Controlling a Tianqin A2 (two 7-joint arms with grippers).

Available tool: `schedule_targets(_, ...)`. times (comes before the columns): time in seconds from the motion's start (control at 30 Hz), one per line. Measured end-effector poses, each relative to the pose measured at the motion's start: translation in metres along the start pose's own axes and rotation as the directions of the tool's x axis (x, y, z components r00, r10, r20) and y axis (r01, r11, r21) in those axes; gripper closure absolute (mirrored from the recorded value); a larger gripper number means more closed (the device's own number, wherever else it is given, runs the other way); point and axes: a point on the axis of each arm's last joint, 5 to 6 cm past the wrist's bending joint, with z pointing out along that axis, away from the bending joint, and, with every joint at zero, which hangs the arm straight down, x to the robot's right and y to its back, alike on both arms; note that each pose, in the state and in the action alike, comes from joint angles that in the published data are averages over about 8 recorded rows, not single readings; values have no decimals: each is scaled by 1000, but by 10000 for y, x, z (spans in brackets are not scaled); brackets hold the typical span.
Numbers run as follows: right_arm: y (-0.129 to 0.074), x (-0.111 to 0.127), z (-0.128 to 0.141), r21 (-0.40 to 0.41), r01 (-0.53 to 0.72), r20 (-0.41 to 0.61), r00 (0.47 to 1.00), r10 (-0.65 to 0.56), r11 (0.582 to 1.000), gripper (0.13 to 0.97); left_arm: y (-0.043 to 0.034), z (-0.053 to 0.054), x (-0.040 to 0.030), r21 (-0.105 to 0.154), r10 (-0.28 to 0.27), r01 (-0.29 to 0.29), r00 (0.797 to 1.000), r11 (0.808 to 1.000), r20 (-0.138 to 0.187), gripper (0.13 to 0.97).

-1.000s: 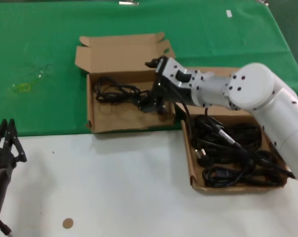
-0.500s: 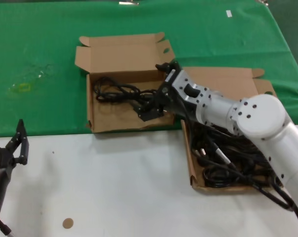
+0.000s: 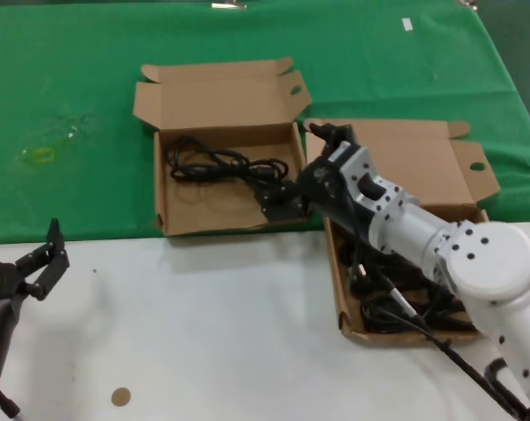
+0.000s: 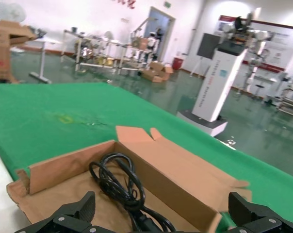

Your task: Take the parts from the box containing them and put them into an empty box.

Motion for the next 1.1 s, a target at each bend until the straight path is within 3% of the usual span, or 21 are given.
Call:
schedule_targets(0.1,56,-31,-88,8,-30,-30,999,30,1000,130,0,0,0,0,0,0,1000,1000,0,395)
schedule_targets(0.23,126,-70,-209,18,-68,-69,995,70,997,130,0,0,0,0,0,0,1000,1000,0,395)
schedule_targets(0.5,256,-137,-468,37,-141,-151,978,144,989,130,0,0,0,0,0,0,1000,1000,0,237)
schedule_targets(0.8,380,-200,-785,55,-213,-245,944,220,976,130,0,0,0,0,0,0,1000,1000,0,150)
schedule_targets(1.1,476,-251,-1117,70,-274,-337,899,282,959,130,0,0,0,0,0,0,1000,1000,0,132)
